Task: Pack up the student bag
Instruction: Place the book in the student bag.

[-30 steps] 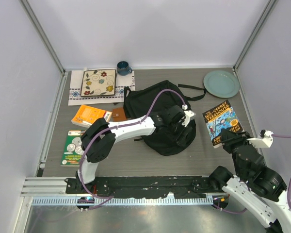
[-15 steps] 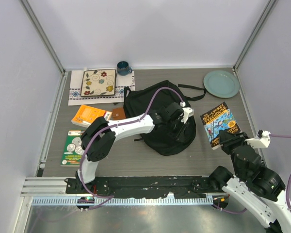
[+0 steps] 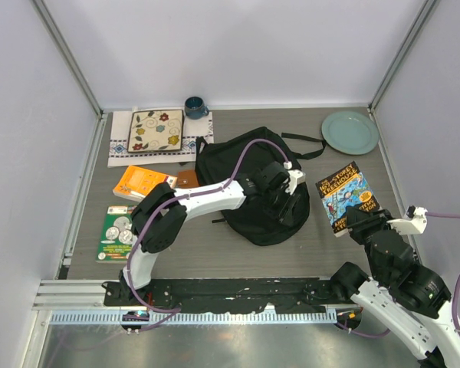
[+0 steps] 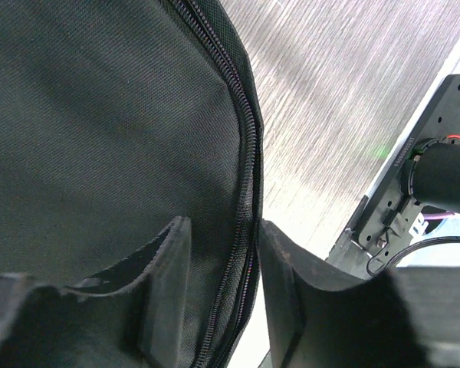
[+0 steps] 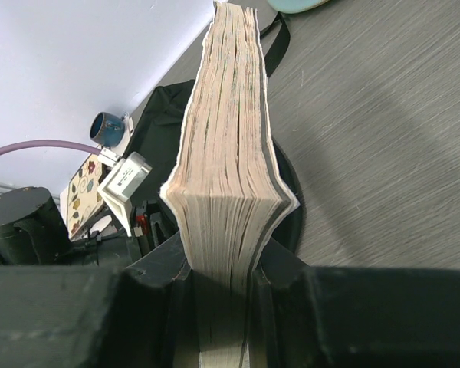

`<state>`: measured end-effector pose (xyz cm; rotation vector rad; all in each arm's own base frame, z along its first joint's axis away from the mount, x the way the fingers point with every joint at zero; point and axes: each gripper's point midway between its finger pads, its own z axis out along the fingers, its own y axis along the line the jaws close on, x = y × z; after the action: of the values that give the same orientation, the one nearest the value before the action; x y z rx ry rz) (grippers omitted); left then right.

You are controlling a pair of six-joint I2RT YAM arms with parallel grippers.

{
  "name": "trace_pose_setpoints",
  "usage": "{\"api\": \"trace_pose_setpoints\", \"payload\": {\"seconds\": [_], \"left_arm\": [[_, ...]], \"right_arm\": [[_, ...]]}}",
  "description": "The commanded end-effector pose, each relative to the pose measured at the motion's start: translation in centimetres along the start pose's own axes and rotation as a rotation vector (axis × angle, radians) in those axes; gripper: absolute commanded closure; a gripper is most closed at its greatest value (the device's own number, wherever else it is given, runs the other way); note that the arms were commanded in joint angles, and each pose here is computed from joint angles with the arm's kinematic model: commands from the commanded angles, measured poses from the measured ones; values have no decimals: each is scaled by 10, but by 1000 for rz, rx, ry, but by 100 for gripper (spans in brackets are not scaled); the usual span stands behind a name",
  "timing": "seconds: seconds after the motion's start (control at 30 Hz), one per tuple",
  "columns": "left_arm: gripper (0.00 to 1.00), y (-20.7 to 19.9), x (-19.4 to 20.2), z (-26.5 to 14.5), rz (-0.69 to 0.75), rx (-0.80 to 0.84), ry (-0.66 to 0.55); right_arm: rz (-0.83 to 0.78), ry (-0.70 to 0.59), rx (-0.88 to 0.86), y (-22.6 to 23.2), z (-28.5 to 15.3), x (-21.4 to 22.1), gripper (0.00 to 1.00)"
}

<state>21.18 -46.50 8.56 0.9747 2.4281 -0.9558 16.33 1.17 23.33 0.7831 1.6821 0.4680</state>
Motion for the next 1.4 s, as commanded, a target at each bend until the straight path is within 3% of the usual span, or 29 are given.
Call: {"api": "trace_pose_setpoints", "payload": {"seconds": [0.0,0.07,0.3,0.63,1.0,1.2,1.37], "left_arm": [[60,-7,-13,3,12,40,-25],[63,-7,-14,4,10,39,-25],[100,-9,-17,-1,10,46,-39],[100,-10,-42,-32,-24,54,-138],[100,-13,-68,-59,-127,174,-250],[100,1,-81,-77,-142,113,-302],[100,4,-103,-116,-119,51,-389]], "right_arm": [[102,-56,-43,13,-2,-16,100],[100,-54,-41,12,-2,-16,100],[103,-54,-37,10,-3,-16,100],[95,-48,-28,6,-3,-13,100],[93,-32,-24,4,-4,-9,100],[101,-20,-37,7,-8,-12,100],[113,26,-27,-2,-21,-13,100]]}}
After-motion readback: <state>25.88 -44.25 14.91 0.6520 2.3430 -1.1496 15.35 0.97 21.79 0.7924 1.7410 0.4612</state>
